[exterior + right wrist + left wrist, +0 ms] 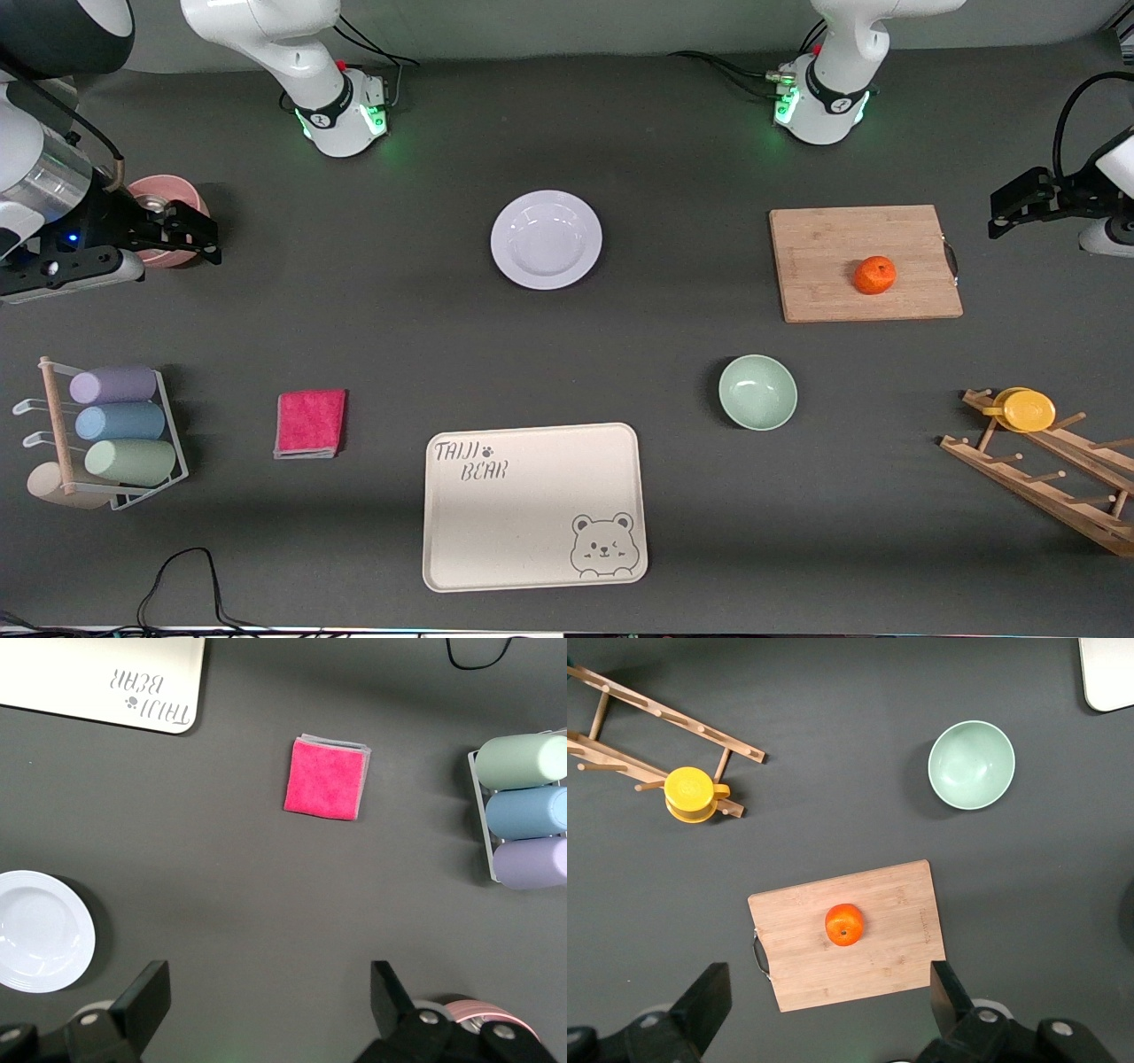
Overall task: Place orange and plate with both arms
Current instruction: 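Raise the left gripper and move it toward the orange on the board, then lower the left gripper over the orange and close on it, then lift the orange with the left gripper while the right gripper reaches out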
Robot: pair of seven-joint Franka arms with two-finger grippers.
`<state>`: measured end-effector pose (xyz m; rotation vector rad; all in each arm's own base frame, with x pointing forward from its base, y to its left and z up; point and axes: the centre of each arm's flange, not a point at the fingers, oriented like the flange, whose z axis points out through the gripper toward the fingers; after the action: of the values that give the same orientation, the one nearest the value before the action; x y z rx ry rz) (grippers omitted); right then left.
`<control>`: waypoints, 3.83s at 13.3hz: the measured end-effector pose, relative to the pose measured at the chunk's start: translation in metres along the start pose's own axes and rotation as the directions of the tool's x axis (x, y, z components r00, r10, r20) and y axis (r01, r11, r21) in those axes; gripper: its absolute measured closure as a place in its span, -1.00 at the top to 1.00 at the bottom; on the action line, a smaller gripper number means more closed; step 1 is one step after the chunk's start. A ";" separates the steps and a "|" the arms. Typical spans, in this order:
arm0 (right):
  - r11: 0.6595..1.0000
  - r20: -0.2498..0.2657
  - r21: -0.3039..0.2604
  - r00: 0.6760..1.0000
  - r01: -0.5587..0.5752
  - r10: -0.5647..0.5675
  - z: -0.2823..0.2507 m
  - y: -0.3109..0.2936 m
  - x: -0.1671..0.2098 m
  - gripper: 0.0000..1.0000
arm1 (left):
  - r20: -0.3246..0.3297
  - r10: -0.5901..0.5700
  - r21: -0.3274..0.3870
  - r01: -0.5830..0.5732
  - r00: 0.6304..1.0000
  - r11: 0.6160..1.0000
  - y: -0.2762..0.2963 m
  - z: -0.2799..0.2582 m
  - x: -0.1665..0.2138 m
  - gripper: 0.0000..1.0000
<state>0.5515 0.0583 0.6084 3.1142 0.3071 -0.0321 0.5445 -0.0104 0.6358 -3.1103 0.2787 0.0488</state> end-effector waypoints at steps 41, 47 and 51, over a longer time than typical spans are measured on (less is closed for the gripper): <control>0.997 0.060 0.071 0.998 -0.013 0.009 0.038 0.003 0.016 1.00 | 0.001 -0.092 -0.010 0.092 0.996 0.996 -0.013 0.398 -0.134 1.00; 0.996 0.068 0.084 0.998 -0.016 0.010 0.046 0.002 0.021 1.00 | 0.036 -0.091 -0.013 0.091 0.995 0.996 -0.011 0.435 -0.137 1.00; 0.991 0.080 0.131 0.997 -0.022 0.011 0.055 -0.002 0.028 1.00 | 0.040 -0.091 -0.013 0.091 0.995 0.996 -0.011 0.439 -0.138 0.67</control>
<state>0.5770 0.0652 0.5526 3.2352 0.2890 -0.1821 0.3983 0.0344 0.2022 -3.1282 0.1363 0.1109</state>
